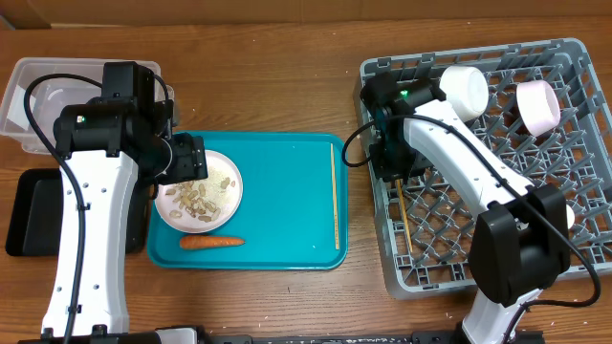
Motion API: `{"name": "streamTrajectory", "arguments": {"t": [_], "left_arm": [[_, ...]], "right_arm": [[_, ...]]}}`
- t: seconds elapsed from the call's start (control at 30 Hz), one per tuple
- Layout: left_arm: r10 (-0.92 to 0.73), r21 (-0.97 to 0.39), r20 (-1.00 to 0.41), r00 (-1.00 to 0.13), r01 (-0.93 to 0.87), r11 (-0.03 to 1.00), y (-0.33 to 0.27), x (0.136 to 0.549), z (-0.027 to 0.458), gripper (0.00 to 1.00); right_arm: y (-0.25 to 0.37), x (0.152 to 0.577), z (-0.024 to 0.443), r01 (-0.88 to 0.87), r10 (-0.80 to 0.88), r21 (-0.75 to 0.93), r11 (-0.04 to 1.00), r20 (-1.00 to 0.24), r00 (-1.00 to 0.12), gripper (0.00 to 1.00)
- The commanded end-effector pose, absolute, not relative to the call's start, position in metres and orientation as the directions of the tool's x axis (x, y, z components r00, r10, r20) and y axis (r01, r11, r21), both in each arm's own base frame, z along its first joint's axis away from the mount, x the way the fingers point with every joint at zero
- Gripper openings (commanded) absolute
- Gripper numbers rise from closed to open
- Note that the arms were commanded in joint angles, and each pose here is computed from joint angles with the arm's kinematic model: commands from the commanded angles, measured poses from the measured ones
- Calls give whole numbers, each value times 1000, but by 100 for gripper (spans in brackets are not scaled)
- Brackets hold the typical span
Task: Sort waste into correct bins and load items into the dishwasher
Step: 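Return the right gripper to the tray and grasp the remaining chopstick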
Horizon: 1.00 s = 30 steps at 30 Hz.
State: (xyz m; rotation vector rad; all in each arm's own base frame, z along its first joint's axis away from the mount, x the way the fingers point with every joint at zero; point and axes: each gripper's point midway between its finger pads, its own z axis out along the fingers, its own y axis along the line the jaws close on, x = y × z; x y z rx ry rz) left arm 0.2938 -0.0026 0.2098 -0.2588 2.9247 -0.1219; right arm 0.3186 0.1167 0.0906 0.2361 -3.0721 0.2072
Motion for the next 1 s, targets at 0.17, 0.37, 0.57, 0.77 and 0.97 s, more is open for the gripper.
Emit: {"name": "streamTrajectory", "arguments": {"t": [0.17,0.37,0.57,0.77,0.97], "left_arm": [[-188,-109,-199,-962,-169,980,-4,295,213,79],[-188,-109,-200,-962,-169,980,-4,295,213,79],[-188,-109,-199,-962,-169,980,-4,295,213,79],[-188,-109,-199,-962,-169,980,-4,295,213,79],[-188,-109,-198,-962,-169,980,-4,295,213,79]], "right_arm": [[146,343,163,-102,-94,37,994,-175,-980,31],[192,352,205,-196,-113,236,952,-324,-939,42],[216,337,172,-241,-187,214,947,-245,-951,47],[238,319,122,-229,-205,195,954,-137,-969,48],[253,309,82,-218,-208,178,960,-73,-975,48]]}}
